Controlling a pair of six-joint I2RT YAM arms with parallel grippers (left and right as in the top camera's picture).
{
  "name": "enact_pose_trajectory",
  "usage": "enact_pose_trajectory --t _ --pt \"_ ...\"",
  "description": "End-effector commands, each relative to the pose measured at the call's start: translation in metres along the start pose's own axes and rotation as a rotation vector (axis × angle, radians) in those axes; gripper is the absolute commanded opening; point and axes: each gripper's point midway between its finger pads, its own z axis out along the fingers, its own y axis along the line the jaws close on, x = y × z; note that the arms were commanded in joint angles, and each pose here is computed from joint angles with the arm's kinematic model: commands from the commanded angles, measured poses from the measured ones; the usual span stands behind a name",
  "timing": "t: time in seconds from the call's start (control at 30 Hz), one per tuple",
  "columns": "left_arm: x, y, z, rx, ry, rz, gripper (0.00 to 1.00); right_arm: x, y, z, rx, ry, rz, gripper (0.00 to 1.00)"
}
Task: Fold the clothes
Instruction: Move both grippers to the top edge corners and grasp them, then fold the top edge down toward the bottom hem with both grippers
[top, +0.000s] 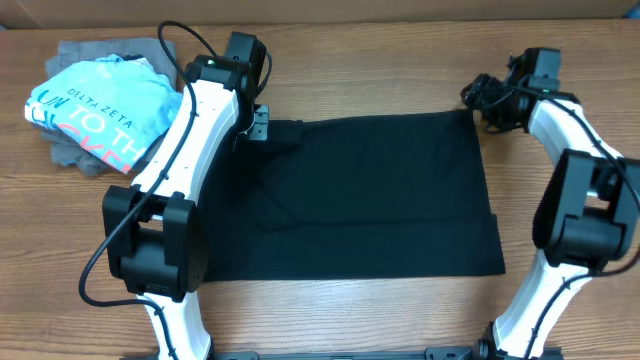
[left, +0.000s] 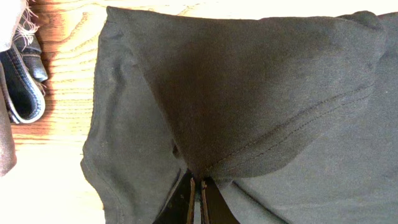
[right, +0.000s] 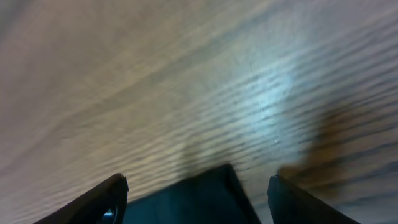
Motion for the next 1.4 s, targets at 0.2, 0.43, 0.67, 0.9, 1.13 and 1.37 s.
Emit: enact_pose_trajectory --t 0.2,0.43,0.67,0.9,1.13,1.37 --pt "-0.005 0.003 -0.006 -0.007 -0.014 -0.035 0.04 0.024 0.007 0.029 0.044 0.058 -0.067 0.59" --pt "-0.005 0.004 -0.006 -0.008 -0.012 -0.035 0.04 0.012 0.007 0.011 0.06 0.027 -0.065 0.05" --pt "-0.003 0.009 -0.021 -0.016 -0.032 -0.048 0.04 -0.029 0.017 -0.053 0.041 -0.104 -0.056 0.04" --pt "-0.007 0.021 -0.048 -0.003 -0.097 -0.08 0.04 -0.034 0.005 -0.081 0.07 -0.114 -0.025 0.04" --pt "0.007 0.024 -0.054 -0.004 -0.055 -0.077 0.04 -0.02 -0.007 -0.082 0.123 -0.06 -0.003 0.04" --pt "0.039 0.028 -0.058 -0.017 0.066 -0.085 0.04 0.002 -0.032 -0.094 0.193 0.035 0.059 0.04"
